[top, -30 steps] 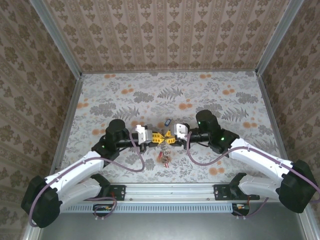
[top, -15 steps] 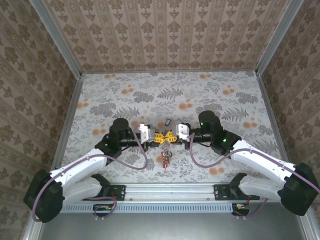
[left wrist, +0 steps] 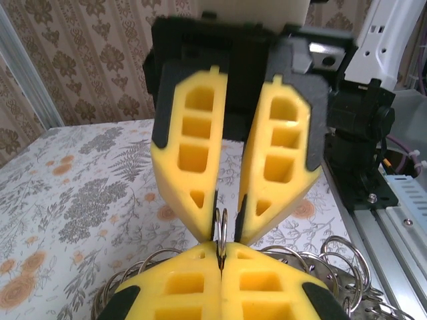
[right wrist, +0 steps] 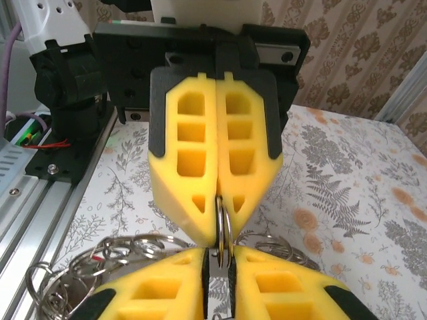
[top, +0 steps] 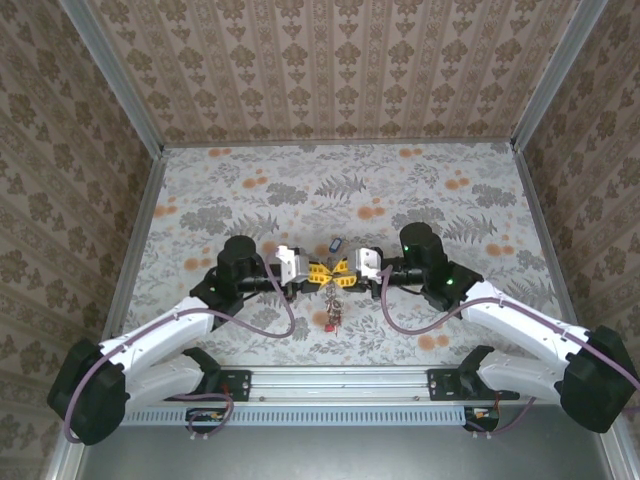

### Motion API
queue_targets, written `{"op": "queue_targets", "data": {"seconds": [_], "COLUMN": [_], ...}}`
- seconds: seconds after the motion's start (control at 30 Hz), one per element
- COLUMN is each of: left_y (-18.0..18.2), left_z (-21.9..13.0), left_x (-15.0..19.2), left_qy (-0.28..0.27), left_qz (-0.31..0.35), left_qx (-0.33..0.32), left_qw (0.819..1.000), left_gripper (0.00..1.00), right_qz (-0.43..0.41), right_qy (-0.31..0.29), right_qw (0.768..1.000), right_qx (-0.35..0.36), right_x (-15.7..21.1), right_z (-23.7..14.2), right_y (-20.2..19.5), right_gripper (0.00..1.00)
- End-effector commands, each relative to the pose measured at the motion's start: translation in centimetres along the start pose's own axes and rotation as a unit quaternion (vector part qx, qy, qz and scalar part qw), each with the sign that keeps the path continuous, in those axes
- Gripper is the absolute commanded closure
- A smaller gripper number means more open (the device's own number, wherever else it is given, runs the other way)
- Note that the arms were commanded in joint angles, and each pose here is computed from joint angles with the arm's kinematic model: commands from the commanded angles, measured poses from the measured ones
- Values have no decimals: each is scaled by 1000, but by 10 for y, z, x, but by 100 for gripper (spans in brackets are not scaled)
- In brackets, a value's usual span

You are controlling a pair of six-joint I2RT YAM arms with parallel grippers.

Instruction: Put the keys on the keyring

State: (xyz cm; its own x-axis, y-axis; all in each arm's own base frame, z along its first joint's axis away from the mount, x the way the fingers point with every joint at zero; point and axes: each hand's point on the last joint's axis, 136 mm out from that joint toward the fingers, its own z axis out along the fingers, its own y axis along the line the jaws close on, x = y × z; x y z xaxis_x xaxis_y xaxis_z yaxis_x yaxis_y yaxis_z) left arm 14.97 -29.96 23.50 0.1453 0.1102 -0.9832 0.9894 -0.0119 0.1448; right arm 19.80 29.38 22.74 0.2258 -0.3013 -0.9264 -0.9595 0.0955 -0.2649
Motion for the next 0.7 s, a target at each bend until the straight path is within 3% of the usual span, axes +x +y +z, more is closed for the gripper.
{"op": "queue_targets", "data": {"seconds": [0.0, 0.2, 0.47, 0.63, 0.67], "left_y": [-1, -2, -1, -2, -2], "left_z": [-1, 0, 2, 3, 3], "left_x": [-34, -32, -29, -27, -25], "left_qy": [-53, -52, -50, -46, -45], "left_qz": [39, 35, 32, 31, 30], "left_qx": [12, 19, 19, 19, 19], "left_qw": [998, 998, 998, 998, 998], "left_gripper": [100, 100, 100, 100, 100], "right_qz": [4, -5, -8, -13, -13], "right_qy": [-28, -39, -46, -46, -45], "right_qw": [999, 999, 999, 999, 999], "right_qx": [-18, -17, -10, -3, -1], "right_x": [-9, -18, -23, -25, -24], "right_z": [-3, -3, -7, -9, -9], "right_y": [8, 5, 4, 4, 3], "right_gripper": [83, 89, 79, 83, 89]}}
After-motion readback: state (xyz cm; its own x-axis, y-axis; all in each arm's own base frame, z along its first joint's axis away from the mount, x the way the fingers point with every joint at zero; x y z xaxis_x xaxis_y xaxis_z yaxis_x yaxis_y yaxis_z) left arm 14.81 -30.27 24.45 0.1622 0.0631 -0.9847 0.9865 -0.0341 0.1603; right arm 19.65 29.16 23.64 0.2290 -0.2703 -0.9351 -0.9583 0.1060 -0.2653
